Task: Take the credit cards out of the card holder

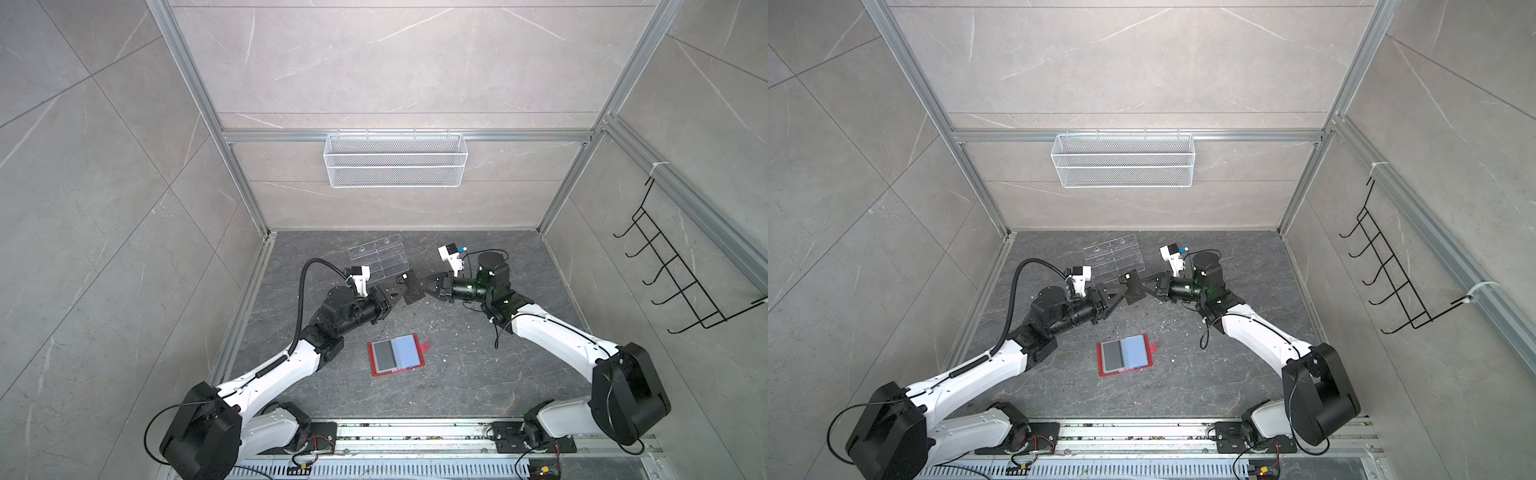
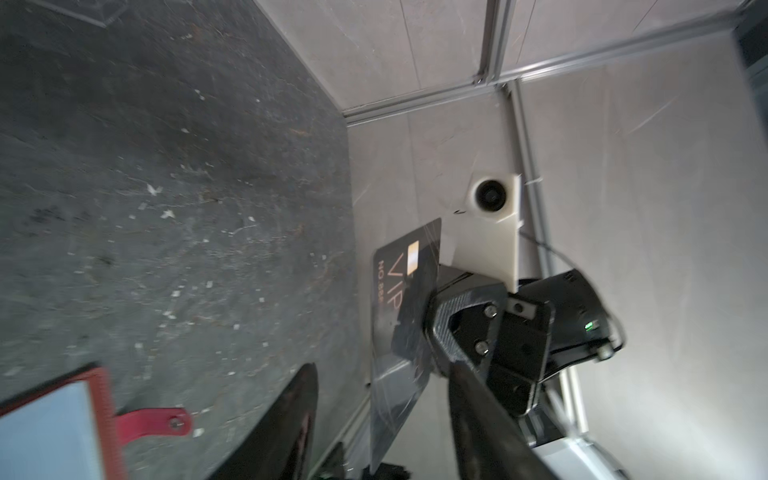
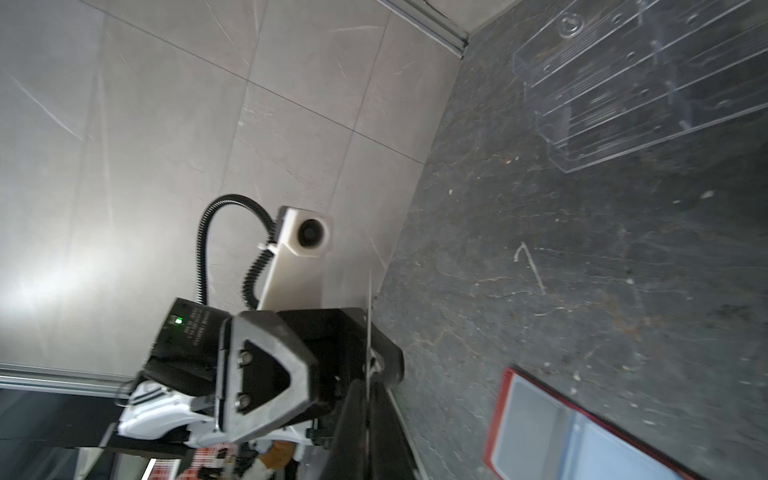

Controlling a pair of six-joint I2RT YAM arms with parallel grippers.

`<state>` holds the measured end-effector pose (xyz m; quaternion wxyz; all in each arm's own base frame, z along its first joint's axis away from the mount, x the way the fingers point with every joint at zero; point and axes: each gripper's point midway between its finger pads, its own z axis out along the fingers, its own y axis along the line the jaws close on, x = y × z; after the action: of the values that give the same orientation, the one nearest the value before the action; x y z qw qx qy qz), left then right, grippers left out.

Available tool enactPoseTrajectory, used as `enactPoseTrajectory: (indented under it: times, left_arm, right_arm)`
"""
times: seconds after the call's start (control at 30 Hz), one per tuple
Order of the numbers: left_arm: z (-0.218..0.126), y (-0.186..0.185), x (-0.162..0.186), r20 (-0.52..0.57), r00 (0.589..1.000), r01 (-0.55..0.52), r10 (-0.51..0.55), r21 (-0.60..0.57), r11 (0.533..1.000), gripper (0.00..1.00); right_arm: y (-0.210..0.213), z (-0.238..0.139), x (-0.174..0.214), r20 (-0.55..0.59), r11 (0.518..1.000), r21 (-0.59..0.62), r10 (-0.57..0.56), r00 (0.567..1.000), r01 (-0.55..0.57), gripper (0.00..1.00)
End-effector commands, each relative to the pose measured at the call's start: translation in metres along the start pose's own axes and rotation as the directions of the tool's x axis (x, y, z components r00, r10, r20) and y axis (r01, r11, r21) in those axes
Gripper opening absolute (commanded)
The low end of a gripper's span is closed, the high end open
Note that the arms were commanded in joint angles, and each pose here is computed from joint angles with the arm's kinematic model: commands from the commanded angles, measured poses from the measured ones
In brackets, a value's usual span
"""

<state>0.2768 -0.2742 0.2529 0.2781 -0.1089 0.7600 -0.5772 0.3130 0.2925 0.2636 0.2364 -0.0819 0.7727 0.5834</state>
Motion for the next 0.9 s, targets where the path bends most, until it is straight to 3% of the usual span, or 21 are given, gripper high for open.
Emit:
enactPoseTrajectory:
  times: [0.0, 0.17, 0.27, 0.4, 0.5, 0.6, 0.73, 0.87]
  left_arm:
    - [-0.030, -0.018, -0.021, 0.065, 0.974, -0.208, 0.217, -0.119, 0.971, 0.69]
    - [-0.068, -0.017, -0.047, 0.092, 0.890, -0.390, 0.447, -0.358, 0.848, 0.82]
    - [-0.082, -0.010, -0.064, 0.063, 0.841, -0.441, 0.538, -0.497, 0.747, 0.85]
    - [-0.082, 0.001, -0.090, -0.034, 0.803, -0.488, 0.595, -0.611, 0.623, 0.86]
    - [-0.070, 0.018, -0.117, -0.139, 0.791, -0.518, 0.596, -0.670, 0.531, 0.83]
    - [-0.056, 0.033, -0.145, -0.234, 0.773, -0.555, 0.590, -0.700, 0.449, 0.80]
    - [-0.034, 0.044, -0.175, -0.305, 0.737, -0.617, 0.604, -0.668, 0.416, 0.74]
    - [-0.013, 0.058, -0.201, -0.403, 0.674, -0.702, 0.619, -0.610, 0.368, 0.64]
  right_arm:
    - [-0.004, -0.017, -0.003, -0.060, 0.968, 0.179, -0.171, 0.983, 0.179, 0.00]
    - [-0.020, -0.029, -0.021, -0.171, 0.835, 0.356, -0.383, 0.908, 0.419, 0.00]
    - [-0.028, -0.028, -0.032, -0.264, 0.748, 0.376, -0.479, 0.837, 0.547, 0.00]
    - [-0.038, -0.021, -0.051, -0.358, 0.658, 0.387, -0.539, 0.763, 0.646, 0.00]
    - [-0.034, -0.015, -0.060, -0.378, 0.588, 0.346, -0.626, 0.682, 0.731, 0.00]
    - [-0.026, -0.016, -0.067, -0.378, 0.510, 0.311, -0.707, 0.597, 0.802, 0.00]
    - [-0.025, -0.016, -0.064, -0.421, 0.405, 0.240, -0.775, 0.471, 0.882, 0.00]
    - [-0.029, -0.014, -0.065, -0.459, 0.376, 0.209, -0.777, 0.430, 0.903, 0.00]
